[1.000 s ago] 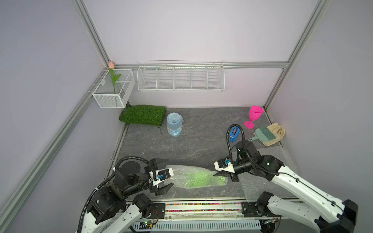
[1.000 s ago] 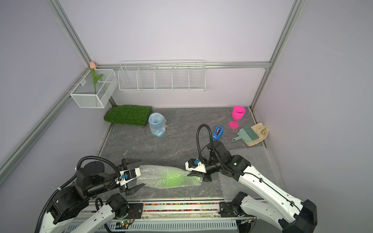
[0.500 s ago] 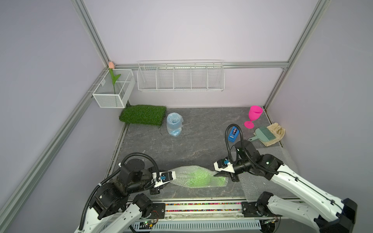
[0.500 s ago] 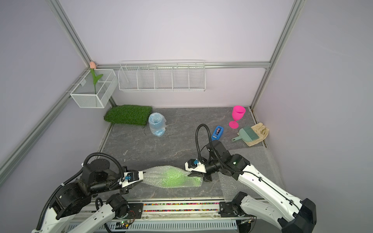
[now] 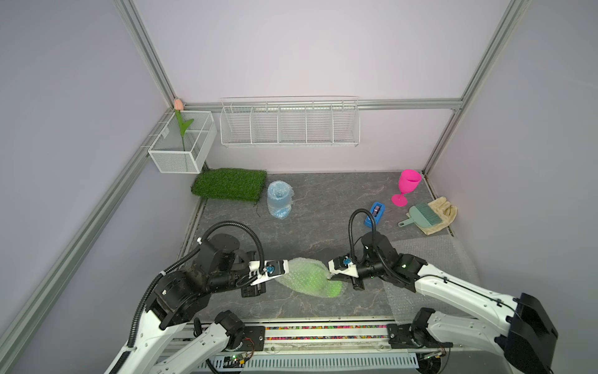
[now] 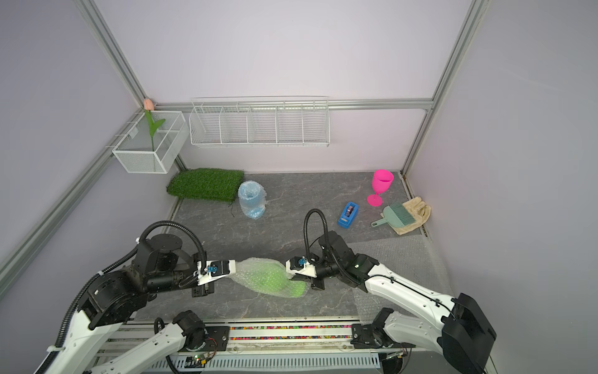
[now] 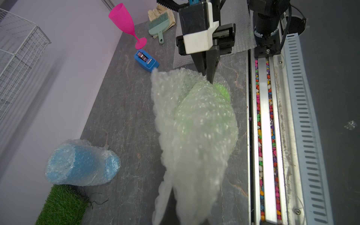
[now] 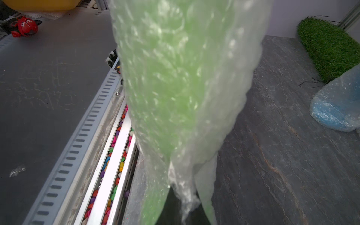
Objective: Wrap wine glasses in bubble wrap
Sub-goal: Wrap the wine glass in bubble wrap.
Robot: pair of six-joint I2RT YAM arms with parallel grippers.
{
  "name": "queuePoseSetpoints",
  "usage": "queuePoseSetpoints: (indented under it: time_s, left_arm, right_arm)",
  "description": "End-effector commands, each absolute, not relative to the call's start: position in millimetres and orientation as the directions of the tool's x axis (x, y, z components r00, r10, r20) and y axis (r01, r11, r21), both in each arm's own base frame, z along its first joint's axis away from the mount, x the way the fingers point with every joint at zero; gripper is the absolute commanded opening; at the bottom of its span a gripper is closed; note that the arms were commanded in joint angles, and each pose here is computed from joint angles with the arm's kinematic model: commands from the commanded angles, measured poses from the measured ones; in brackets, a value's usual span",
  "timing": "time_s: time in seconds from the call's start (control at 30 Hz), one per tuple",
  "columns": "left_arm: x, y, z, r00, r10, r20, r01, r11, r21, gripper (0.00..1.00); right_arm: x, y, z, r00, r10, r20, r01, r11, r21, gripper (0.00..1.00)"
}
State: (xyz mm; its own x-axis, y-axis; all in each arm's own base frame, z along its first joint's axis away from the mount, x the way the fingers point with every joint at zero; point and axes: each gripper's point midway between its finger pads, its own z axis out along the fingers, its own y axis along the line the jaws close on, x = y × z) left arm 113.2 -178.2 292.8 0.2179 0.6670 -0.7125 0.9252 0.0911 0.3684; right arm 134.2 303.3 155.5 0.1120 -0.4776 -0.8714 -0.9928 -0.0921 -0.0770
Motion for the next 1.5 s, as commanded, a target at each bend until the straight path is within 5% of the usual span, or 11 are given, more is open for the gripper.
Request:
queuePoseSetpoints:
  time_s: [0.0, 0.6, 1.1, 1.47]
  left_arm:
    - [113, -177, 307, 0.271, 0.668, -0.693, 0.909, 0.059, 0.412, 0.00]
    - [155, -223, 308, 0.238, 0.725, -0.647, 0.953, -0.047, 0.299, 0.00]
    - [178, -236, 279, 0.155, 0.808, -0.568, 0.973, -0.027, 0.227, 0.00]
    - [184, -246, 205, 0.062, 0.898, -0.435, 0.996, -0.030, 0.078, 0.00]
  right_arm:
    - [153, 316, 146, 0.131, -0.424, -0.896, -0.991, -0.018, -0.136, 0.07]
    - [189, 347, 79, 0.104, -0.221, -0.970, -0.991, 0.054, -0.118, 0.07]
    - [195, 329, 44, 0.050, -0.285, -0.957, -0.989, 0.120, -0.087, 0.07]
    - [197, 328, 45, 0.041, -0.285, -0.958, -0.989, 0.126, -0.080, 0.07]
